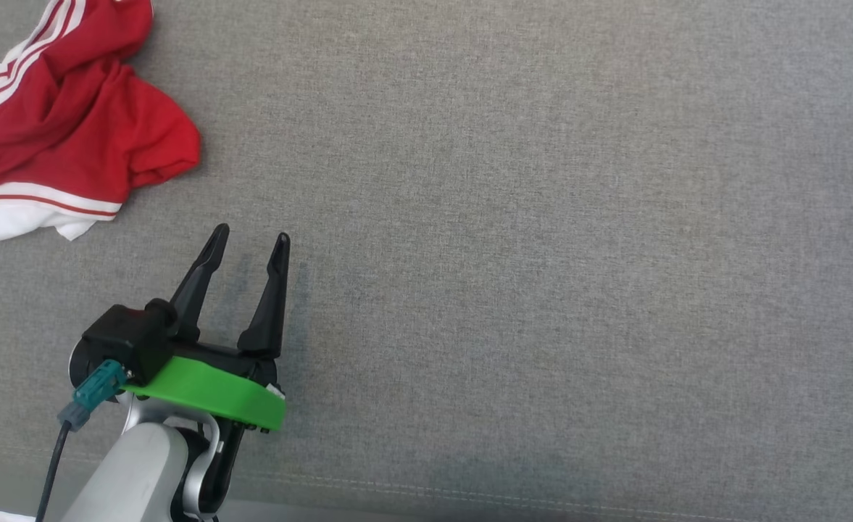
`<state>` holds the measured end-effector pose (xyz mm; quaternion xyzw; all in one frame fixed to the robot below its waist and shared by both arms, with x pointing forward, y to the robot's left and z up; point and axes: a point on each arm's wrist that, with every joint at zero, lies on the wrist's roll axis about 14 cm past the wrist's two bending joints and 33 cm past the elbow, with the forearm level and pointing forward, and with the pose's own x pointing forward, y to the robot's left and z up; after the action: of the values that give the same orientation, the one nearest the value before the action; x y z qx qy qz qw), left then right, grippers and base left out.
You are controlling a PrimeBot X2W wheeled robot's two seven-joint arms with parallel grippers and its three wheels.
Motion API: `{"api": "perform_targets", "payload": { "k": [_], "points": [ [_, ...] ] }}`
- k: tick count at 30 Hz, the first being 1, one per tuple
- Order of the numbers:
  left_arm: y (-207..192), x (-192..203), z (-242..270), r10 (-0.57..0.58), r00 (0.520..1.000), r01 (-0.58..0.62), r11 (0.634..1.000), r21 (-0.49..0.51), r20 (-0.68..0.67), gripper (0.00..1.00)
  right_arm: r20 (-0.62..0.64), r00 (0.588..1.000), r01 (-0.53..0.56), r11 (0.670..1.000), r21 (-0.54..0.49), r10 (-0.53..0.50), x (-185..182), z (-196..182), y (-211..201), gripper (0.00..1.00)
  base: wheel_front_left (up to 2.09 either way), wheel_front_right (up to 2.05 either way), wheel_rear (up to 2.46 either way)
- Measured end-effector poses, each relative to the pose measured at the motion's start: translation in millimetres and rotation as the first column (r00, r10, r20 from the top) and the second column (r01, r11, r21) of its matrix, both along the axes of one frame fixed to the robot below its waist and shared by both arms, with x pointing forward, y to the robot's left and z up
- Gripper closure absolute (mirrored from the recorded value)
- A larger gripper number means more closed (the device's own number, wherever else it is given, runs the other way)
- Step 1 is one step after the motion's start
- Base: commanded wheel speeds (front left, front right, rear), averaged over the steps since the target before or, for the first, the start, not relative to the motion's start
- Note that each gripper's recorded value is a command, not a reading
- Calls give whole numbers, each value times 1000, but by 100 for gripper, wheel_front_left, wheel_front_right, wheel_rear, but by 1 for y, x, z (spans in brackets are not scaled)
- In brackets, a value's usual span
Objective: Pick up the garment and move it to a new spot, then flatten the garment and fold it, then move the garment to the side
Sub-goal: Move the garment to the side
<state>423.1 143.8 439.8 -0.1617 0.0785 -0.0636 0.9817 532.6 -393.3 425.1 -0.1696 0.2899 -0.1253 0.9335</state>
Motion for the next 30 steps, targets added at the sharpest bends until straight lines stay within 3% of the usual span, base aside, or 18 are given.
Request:
{"api": "perform_targets", "payload": {
  "k": [4, 5, 11, 17, 25, 30],
  "points": [
    [2, -2, 5, 13, 1000, -13, 1000, -1, 11, 0, 192, 979, -69, 998, 8, 66, 14, 39, 21, 0, 0, 0, 0],
    [2, -2, 5, 13, 1000, -13, 1000, -1, 11, 0, 192, 979, -69, 998, 8, 66, 14, 39, 21, 0, 0, 0, 0],
    [11, -5, 18, 47, 998, -47, 999, 0, 42, 0, 418, 898, -186, 980, 74, 139, 17, 80, 73, 0, 0, 0, 0],
    [22, -17, 27, 69, 996, -70, 997, 23, 58, 0, 517, 840, -292, 940, 176, 164, -21, 80, 133, 0, 0, 0, 0],
    [26, -42, 24, 72, 997, -74, 997, 39, 38, 0, 484, 861, -329, 898, 292, 157, -94, 44, 179, 0, 0, 0, 0],
    [19, -56, 23, 53, 998, -54, 998, 39, 34, 0, 453, 884, -293, 895, 337, 119, -138, 28, 181, 0, 0, 0, 0]
  ]
}}
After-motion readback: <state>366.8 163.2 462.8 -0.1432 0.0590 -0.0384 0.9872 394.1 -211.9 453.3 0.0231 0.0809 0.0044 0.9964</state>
